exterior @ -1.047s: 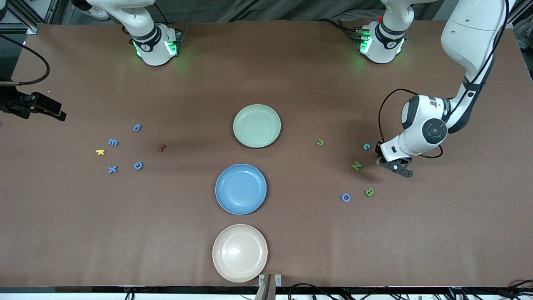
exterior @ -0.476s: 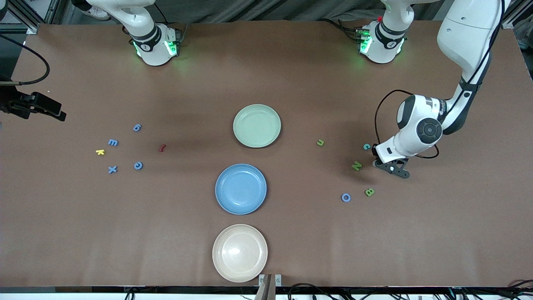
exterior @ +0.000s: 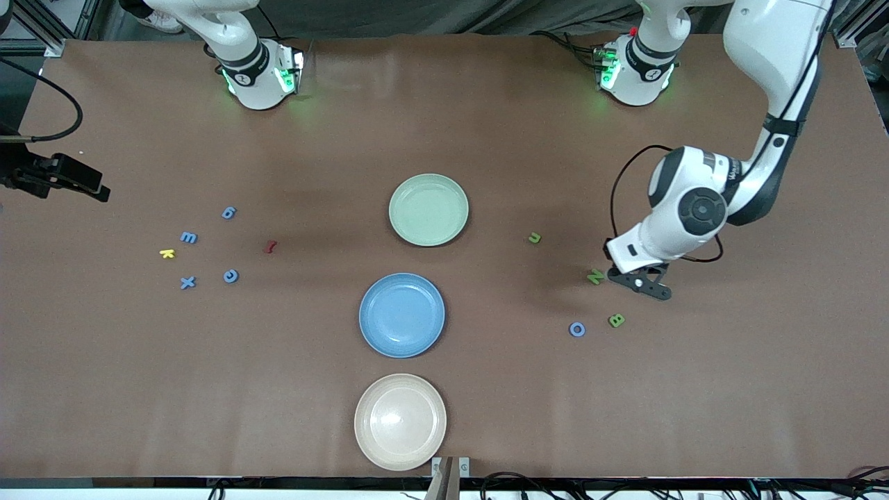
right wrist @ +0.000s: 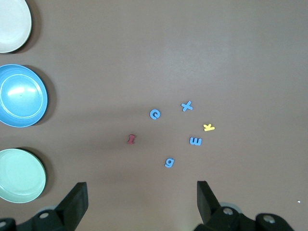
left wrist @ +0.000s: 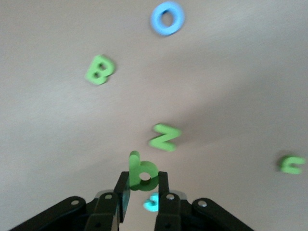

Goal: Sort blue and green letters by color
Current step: 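Carry the green b onto the green plate and open the left gripper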

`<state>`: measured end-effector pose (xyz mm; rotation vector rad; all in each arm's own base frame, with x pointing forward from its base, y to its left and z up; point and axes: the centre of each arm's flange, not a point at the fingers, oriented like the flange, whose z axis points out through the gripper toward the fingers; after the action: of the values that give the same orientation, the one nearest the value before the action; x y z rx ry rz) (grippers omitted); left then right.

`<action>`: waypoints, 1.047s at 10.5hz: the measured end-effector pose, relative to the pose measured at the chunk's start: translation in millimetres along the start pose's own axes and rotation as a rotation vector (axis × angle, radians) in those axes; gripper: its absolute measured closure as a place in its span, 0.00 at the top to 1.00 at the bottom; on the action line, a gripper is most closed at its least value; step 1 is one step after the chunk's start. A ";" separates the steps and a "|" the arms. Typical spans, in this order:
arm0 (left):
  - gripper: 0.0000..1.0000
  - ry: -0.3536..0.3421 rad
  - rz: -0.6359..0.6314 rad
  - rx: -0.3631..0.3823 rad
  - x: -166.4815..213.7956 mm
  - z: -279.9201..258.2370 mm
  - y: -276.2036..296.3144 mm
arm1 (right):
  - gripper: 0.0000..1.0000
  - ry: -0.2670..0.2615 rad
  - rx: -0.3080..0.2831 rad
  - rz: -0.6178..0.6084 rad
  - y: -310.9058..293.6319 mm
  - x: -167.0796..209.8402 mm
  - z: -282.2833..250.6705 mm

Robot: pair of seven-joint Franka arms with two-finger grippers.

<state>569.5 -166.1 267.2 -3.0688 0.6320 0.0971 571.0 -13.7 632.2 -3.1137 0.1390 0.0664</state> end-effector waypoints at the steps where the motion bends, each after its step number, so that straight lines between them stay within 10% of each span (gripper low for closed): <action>1: 0.27 0.009 -0.020 0.000 4.5 -4.8 27.0 | 1.00 0.000 0.000 0.000 0.2 0.0 -0.1; 11: 0.27 0.042 -0.239 -0.012 -19.0 -10.6 315.8 | 1.00 0.001 0.000 0.001 0.4 -0.1 -0.6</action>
<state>428.0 -448.9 280.8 -3.1368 0.2615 0.0346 571.0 -14.1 632.8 -3.1137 0.1401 0.0645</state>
